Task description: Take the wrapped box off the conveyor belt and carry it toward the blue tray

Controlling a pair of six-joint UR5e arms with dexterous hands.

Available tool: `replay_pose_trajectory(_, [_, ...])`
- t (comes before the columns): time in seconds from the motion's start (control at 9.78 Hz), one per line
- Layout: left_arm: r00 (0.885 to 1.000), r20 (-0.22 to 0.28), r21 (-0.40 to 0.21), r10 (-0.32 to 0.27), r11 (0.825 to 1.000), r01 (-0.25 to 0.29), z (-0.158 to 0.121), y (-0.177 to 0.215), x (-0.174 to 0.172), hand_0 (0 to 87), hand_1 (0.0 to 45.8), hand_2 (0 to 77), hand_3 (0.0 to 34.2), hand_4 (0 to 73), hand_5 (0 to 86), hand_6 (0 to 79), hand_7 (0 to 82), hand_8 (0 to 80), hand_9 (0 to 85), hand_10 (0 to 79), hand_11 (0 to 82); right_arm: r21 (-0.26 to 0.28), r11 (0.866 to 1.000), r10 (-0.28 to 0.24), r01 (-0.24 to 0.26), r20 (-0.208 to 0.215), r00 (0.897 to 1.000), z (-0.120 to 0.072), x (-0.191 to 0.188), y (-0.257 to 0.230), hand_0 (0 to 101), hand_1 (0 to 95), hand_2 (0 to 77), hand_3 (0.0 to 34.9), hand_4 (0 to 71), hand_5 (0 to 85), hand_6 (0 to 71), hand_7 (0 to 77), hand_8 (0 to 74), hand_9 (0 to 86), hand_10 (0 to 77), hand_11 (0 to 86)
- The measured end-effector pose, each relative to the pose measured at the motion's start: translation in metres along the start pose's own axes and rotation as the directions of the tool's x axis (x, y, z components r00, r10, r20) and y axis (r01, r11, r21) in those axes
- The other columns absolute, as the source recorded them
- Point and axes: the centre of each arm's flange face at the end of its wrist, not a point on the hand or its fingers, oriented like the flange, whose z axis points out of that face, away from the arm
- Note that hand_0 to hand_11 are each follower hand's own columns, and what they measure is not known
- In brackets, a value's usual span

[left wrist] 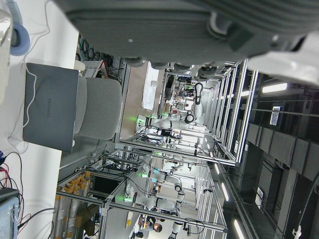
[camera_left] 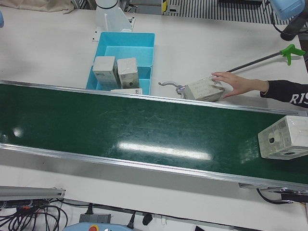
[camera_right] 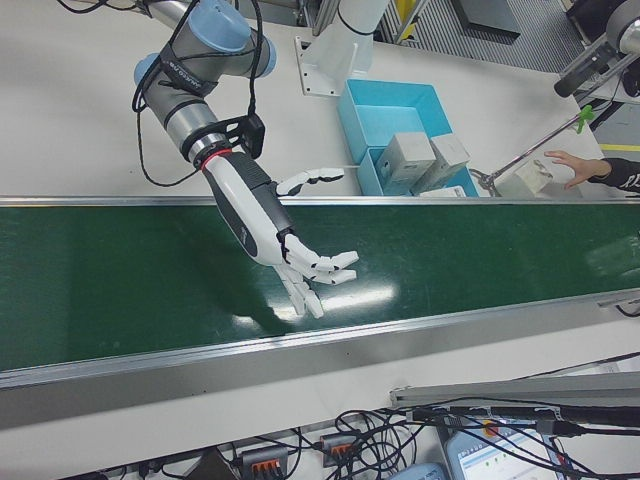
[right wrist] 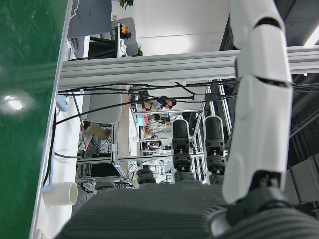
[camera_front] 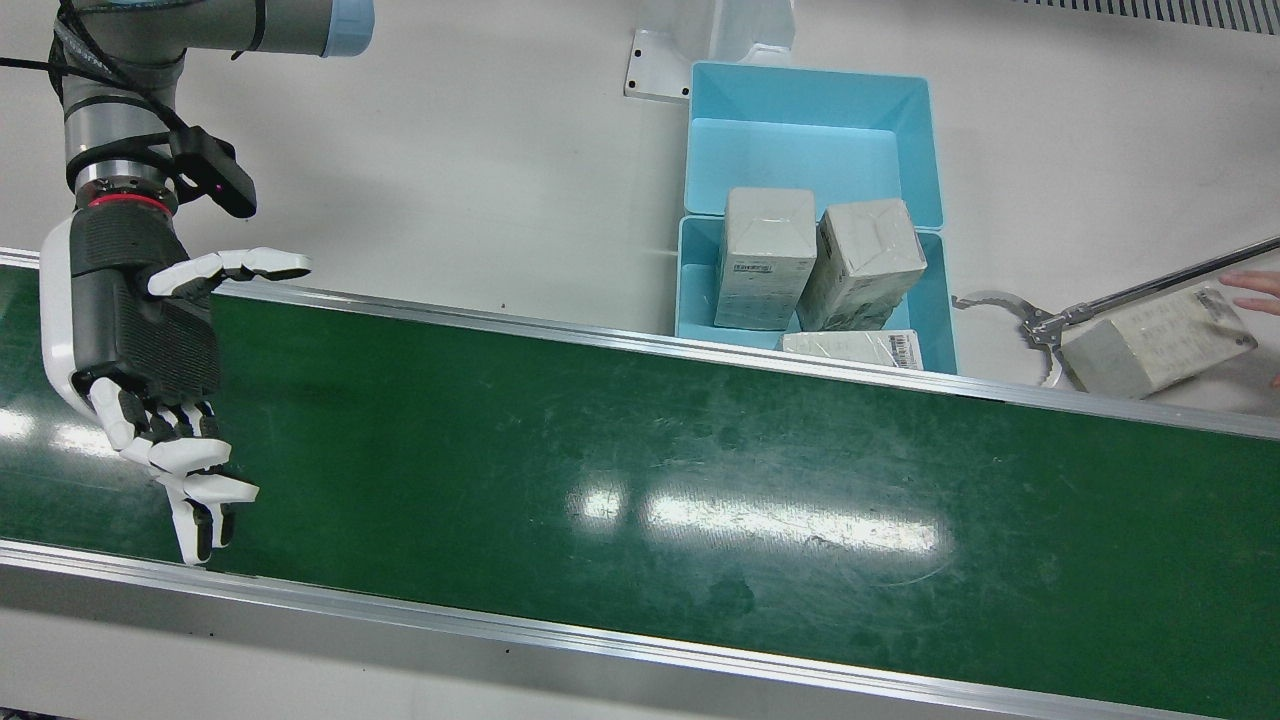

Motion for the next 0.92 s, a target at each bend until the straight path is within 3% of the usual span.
replay_pose_trajectory(0.92, [1.000, 0.000, 0.000, 0.000, 1.000, 0.000, 0.0000, 0.0000, 0.0000, 0.0, 0.0, 0.5, 0.0, 0.0, 1.1, 0.0, 0.0, 0.0, 0.0, 0.0, 0.0, 0.002, 1.000, -0.001, 0.001, -0.001, 1.000, -0.0008, -0.0004, -0.0011, 47, 14.2, 16.9, 20.2, 10.9, 33.8, 4.9, 25.6, 0.0, 5.4, 0.0, 1.1])
